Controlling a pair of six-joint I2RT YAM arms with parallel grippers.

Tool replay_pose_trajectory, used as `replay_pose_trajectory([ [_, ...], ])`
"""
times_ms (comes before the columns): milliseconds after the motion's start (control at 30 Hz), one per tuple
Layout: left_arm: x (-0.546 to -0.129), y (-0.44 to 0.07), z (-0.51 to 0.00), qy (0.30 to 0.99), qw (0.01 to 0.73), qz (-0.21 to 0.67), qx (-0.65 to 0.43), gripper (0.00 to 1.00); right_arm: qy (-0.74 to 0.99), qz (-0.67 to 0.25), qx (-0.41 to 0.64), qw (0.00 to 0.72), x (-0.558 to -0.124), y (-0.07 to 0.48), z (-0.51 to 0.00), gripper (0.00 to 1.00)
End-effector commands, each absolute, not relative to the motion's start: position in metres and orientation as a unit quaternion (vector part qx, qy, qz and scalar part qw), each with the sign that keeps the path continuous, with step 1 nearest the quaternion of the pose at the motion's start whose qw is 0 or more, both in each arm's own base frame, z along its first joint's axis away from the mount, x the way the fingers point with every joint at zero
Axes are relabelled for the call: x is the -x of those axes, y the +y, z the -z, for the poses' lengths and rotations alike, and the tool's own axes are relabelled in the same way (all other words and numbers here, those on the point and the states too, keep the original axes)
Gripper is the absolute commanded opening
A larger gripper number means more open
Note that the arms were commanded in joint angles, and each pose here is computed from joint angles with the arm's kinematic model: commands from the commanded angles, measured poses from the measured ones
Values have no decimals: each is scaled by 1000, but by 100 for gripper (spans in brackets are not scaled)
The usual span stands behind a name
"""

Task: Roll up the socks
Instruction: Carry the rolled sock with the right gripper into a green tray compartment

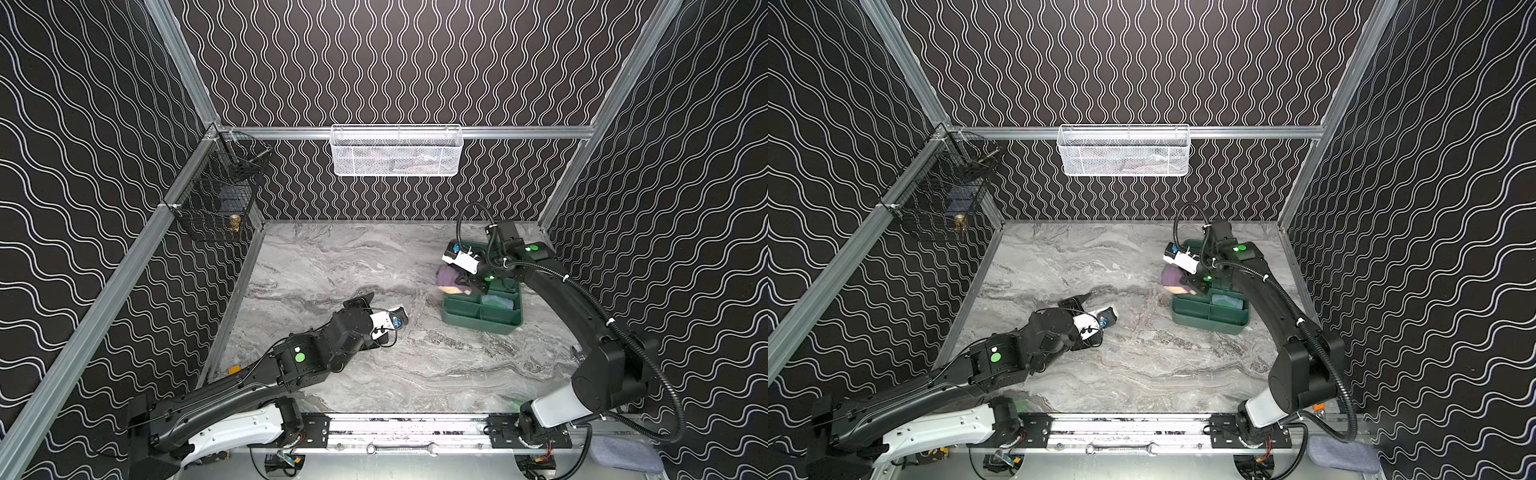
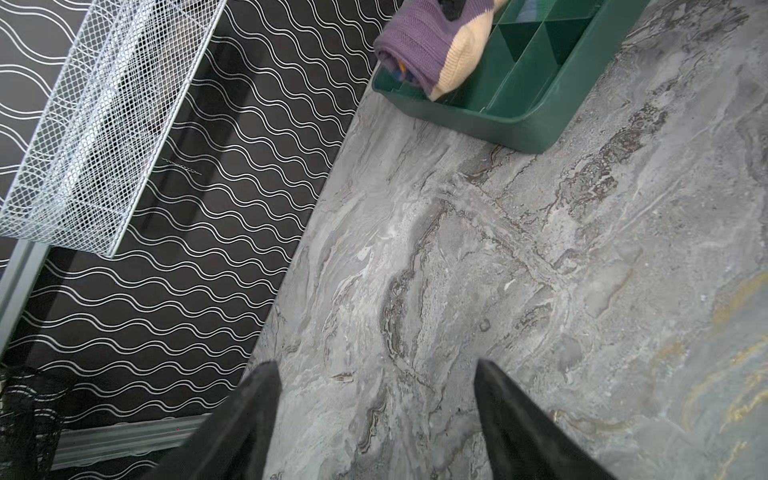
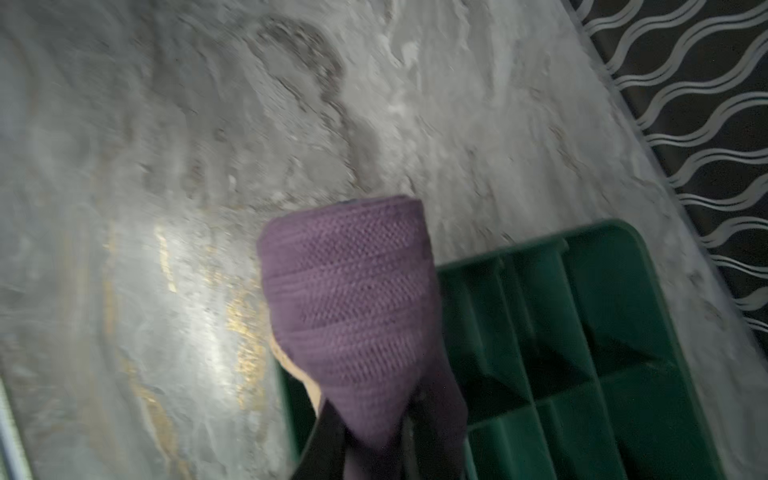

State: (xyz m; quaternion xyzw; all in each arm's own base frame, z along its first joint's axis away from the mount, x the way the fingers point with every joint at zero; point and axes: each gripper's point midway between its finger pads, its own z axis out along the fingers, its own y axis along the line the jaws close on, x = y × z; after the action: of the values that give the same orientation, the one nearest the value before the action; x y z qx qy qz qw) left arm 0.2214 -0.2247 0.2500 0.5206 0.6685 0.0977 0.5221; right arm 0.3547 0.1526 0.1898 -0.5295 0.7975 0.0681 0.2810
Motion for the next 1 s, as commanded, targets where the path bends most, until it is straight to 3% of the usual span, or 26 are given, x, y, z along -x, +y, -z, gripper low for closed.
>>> replay_pose_trajectory([
  [0, -222, -233, -253, 667, 533, -75, -516, 78, 794, 49, 534, 286, -390, 120, -183, 0],
  [300, -223, -230, -242, 676, 520, -70, -518, 78, 774, 132, 552, 281, -407, 107, -149, 0],
  [700, -224, -221, -232, 687, 508, -72, -515, 78, 751, 78, 602, 259, -368, 137, -98, 0],
  [967, -224, -210, -232, 699, 504, -78, -501, 78, 762, -20, 622, 178, -362, 160, -65, 0],
])
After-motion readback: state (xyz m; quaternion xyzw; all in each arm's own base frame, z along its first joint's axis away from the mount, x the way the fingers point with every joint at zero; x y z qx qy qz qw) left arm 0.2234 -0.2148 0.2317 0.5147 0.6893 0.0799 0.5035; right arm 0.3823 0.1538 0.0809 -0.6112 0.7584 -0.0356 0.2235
